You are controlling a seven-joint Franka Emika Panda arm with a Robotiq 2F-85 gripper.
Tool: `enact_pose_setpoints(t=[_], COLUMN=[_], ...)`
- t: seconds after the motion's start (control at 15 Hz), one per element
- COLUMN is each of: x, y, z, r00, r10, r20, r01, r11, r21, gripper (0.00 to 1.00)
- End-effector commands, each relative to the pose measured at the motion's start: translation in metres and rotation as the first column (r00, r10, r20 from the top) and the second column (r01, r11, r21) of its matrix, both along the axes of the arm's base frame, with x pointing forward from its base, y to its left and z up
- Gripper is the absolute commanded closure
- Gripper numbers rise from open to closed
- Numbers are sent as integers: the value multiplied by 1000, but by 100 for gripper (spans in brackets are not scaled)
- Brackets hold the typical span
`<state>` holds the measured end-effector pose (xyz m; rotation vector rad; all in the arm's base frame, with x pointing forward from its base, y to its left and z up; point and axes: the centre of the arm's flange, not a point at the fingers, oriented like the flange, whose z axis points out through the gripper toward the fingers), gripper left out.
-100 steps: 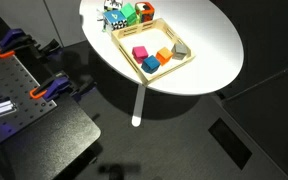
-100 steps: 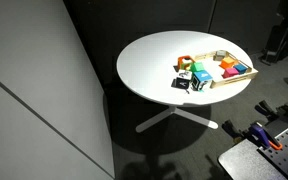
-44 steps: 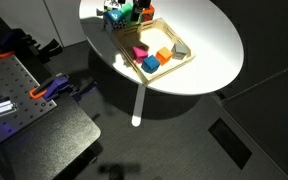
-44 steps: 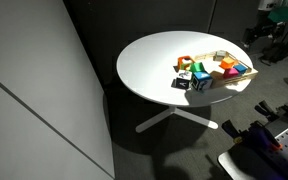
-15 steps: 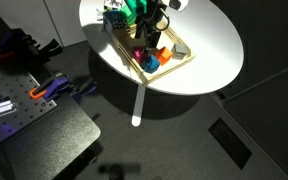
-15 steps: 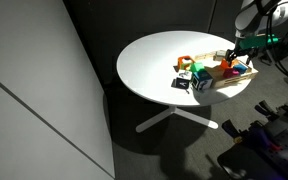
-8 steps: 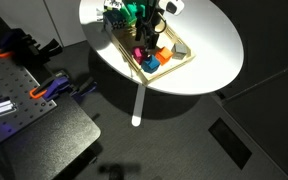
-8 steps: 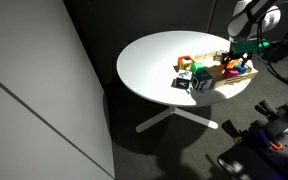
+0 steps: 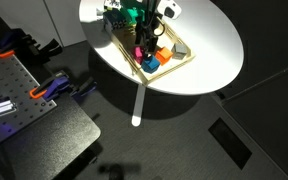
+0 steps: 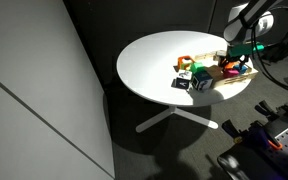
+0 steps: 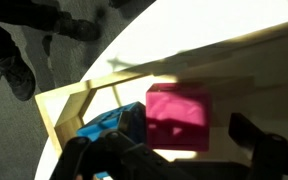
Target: Move the pink block from the tray to the table
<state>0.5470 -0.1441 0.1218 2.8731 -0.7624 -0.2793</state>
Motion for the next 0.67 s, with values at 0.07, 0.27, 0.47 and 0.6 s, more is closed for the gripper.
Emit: enact_pose_setpoints(t=[0.07,0.27,0.47,0.6], x=[8,8,9,11], y=[2,6,10,11], z=[-6,-8,-9,-10], r00=[1000,1000,1000,1000], r10=[-18,-16,-16,-23], r20=[1,-1,-2,-3], r01=[18,16,16,22], r11=[1000,1000,1000,999], r21=[-22,-25,-25,-29], gripper=[0,0,26,41])
